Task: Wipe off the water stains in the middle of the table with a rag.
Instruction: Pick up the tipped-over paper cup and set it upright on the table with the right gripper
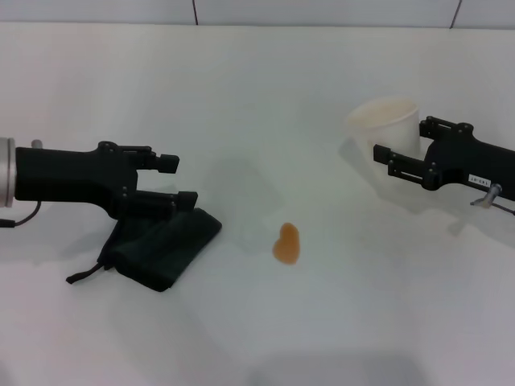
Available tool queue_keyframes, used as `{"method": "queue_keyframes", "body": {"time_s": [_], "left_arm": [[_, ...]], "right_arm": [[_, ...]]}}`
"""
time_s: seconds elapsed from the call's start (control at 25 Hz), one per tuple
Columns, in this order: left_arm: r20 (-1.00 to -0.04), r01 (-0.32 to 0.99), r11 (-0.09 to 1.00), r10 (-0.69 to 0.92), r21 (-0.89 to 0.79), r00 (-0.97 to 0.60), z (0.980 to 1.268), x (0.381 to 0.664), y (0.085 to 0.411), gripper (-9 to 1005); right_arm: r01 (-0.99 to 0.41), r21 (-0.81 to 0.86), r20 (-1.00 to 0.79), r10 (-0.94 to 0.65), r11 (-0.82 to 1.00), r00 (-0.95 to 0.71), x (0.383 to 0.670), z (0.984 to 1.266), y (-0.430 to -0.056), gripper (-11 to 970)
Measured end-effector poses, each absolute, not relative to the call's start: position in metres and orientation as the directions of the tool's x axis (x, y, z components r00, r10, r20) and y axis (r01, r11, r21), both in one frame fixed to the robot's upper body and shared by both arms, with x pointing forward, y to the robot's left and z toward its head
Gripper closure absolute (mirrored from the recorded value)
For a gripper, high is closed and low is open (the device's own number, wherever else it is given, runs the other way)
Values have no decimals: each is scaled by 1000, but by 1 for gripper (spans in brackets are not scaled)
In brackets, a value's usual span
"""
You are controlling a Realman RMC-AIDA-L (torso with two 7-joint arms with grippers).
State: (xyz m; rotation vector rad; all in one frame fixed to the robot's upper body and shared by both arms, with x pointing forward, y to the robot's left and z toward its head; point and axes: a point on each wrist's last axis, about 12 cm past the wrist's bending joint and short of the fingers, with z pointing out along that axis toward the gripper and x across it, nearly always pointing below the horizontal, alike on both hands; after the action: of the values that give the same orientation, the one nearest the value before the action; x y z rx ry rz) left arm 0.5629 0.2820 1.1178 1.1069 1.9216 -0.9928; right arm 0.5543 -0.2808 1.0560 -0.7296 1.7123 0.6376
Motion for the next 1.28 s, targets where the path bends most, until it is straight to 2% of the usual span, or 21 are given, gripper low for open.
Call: {"method": "queue_keyframes", "body": {"time_s": [1.28], "left_arm": [[-844,902,339,368,-269,-390,1117,562,281,209]], "right_arm": [[-736,69,-964,-144,674,-223,546,1049,-285,293]]}}
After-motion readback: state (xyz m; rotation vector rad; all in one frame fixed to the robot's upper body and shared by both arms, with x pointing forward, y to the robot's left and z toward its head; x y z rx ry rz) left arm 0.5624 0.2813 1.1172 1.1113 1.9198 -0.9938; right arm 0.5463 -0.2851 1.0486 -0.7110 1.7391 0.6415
